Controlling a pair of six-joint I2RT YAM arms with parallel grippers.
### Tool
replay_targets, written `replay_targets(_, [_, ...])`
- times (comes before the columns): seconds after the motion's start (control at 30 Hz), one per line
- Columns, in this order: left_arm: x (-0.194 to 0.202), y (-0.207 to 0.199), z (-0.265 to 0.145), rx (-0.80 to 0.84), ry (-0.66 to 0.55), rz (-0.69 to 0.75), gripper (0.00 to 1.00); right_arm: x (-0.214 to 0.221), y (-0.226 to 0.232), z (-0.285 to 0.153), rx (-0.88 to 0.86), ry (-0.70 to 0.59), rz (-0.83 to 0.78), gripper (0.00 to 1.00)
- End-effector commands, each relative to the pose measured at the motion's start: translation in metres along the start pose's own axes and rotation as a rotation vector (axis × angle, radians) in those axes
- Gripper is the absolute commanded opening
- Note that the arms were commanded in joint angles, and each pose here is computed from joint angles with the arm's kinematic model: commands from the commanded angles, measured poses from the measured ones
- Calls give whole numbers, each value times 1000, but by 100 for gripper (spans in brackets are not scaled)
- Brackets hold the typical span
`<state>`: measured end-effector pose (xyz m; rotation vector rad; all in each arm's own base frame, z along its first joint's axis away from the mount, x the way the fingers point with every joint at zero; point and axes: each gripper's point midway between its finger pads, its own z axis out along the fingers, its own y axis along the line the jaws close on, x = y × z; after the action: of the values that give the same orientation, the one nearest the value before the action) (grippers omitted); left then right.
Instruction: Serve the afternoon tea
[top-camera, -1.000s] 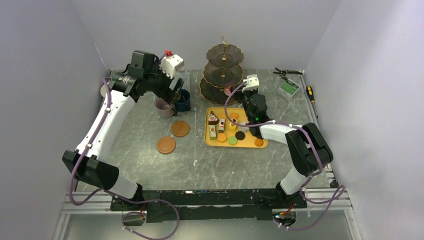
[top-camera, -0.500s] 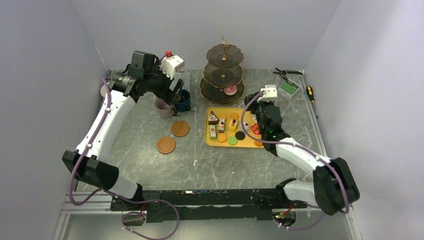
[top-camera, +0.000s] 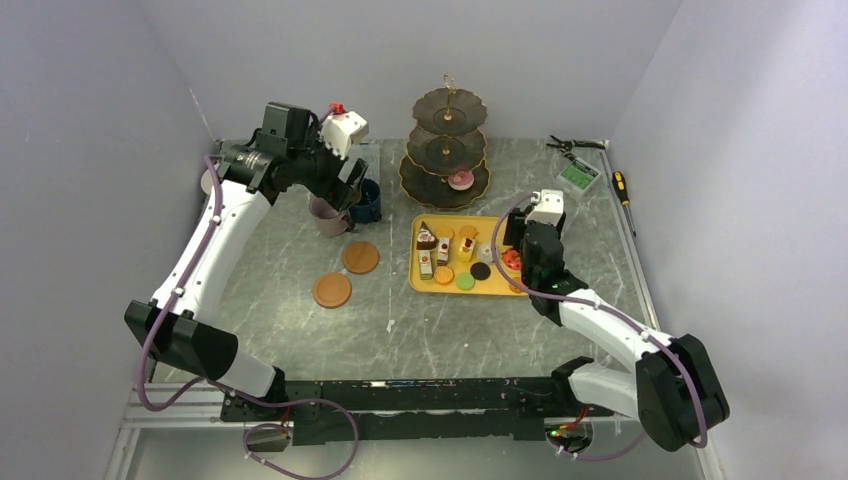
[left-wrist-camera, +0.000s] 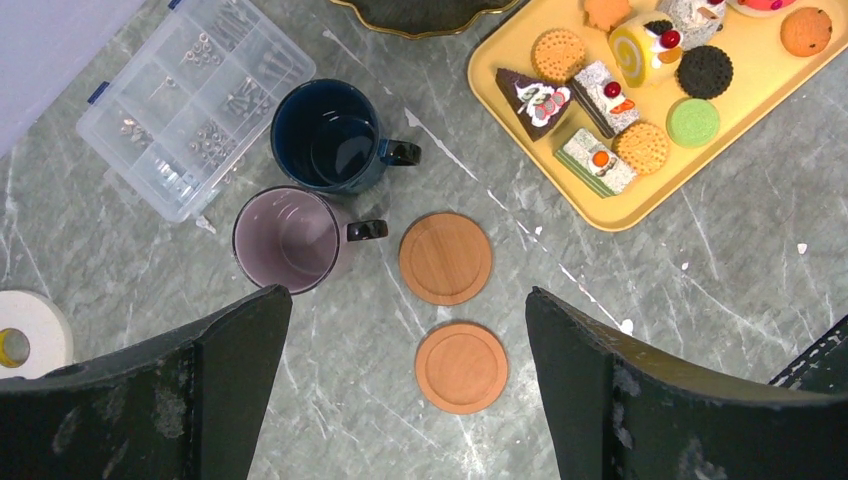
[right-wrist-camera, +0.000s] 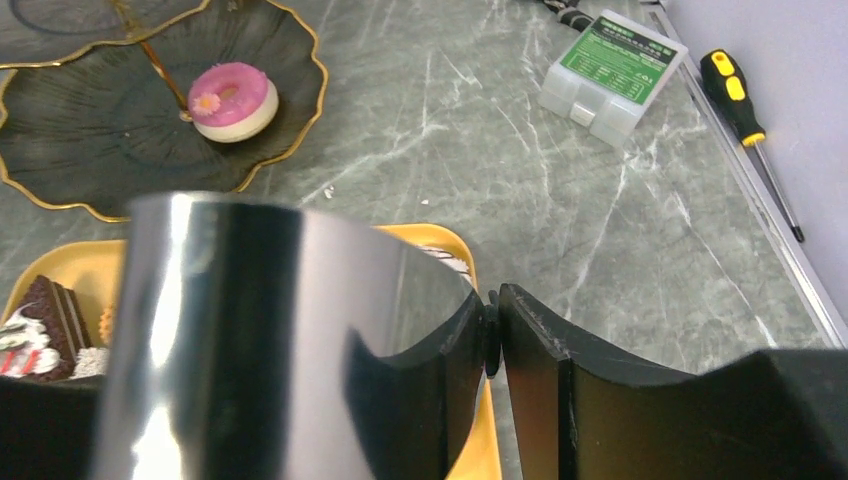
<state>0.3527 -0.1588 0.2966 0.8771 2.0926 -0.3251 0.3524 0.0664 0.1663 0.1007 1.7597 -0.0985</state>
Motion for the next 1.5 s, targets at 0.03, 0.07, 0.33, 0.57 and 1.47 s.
replay_targets(0.03, [-4,7,-12,-43,8,6,94,-8,-8,9,66,-50,25,65])
replay_targets(0.07, [-4,7,-12,-47,8,8,94,-8,-7,11,63,-58,25,65])
replay_targets(0.33, [-5,5,-14,-41,-21,23,94,-18,2,21,9,-165,72,65])
replay_targets(0.57, [-8,3,-16,-32,-31,22,94,-14,-3,33,18,-172,107,65])
replay_targets(1.47, [-14,2,-17,-23,-54,20,94,8,5,35,-29,-55,119,61])
